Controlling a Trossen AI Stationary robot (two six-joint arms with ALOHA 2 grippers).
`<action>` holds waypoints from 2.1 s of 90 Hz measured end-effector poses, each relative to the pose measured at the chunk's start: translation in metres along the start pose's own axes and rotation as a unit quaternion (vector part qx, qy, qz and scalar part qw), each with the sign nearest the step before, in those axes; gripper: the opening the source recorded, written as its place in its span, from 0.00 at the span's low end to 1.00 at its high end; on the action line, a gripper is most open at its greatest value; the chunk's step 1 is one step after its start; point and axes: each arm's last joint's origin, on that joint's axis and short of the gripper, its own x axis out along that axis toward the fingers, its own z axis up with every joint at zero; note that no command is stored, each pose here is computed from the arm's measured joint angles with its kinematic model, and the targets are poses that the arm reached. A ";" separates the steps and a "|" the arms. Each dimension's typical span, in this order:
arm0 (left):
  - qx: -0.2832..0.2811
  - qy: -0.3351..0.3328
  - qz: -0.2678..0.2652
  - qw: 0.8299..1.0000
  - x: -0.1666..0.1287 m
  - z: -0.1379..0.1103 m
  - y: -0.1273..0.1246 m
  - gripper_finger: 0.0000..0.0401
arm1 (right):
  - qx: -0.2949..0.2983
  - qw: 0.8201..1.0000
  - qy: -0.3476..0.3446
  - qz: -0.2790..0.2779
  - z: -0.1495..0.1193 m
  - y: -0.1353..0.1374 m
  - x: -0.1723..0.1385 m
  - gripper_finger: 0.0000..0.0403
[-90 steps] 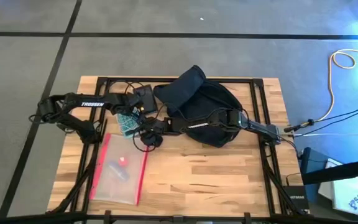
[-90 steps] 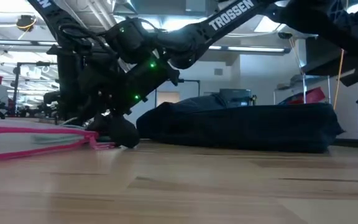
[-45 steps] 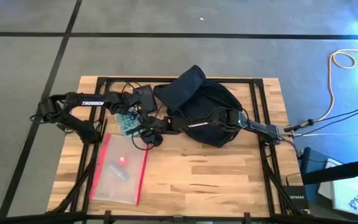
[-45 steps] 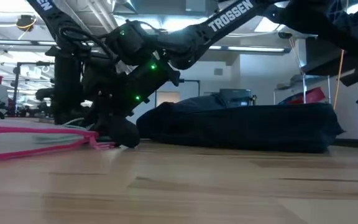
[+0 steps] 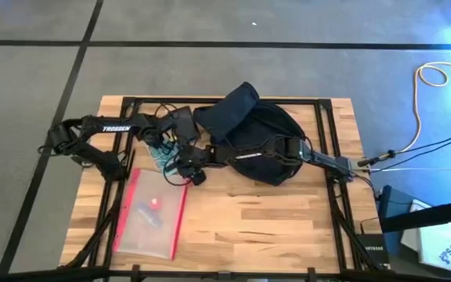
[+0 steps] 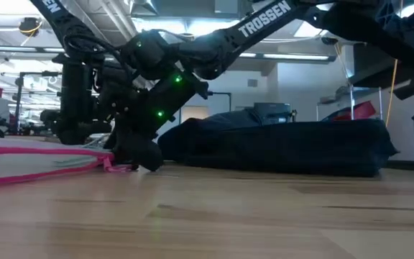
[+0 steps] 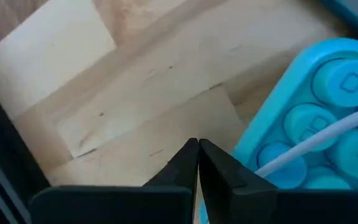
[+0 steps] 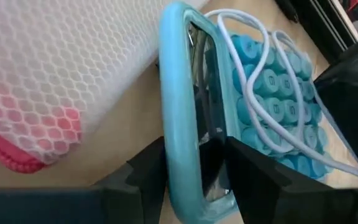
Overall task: Unpack backpack
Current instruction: Put the blue calculator into the zip bag
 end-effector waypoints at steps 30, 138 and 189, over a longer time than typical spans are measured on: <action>0.009 0.012 -0.012 1.000 0.000 -0.002 0.000 0.00 | -0.034 0.999 0.019 -0.035 0.003 0.001 0.000 0.33; 0.124 0.085 -0.072 0.986 -0.006 -0.022 -0.016 0.00 | -0.076 0.988 0.032 -0.127 0.046 -0.004 -0.041 0.16; 0.035 -0.084 0.064 0.994 -0.065 0.009 -0.006 0.00 | -0.043 0.987 0.132 -0.078 0.072 0.013 -0.112 0.16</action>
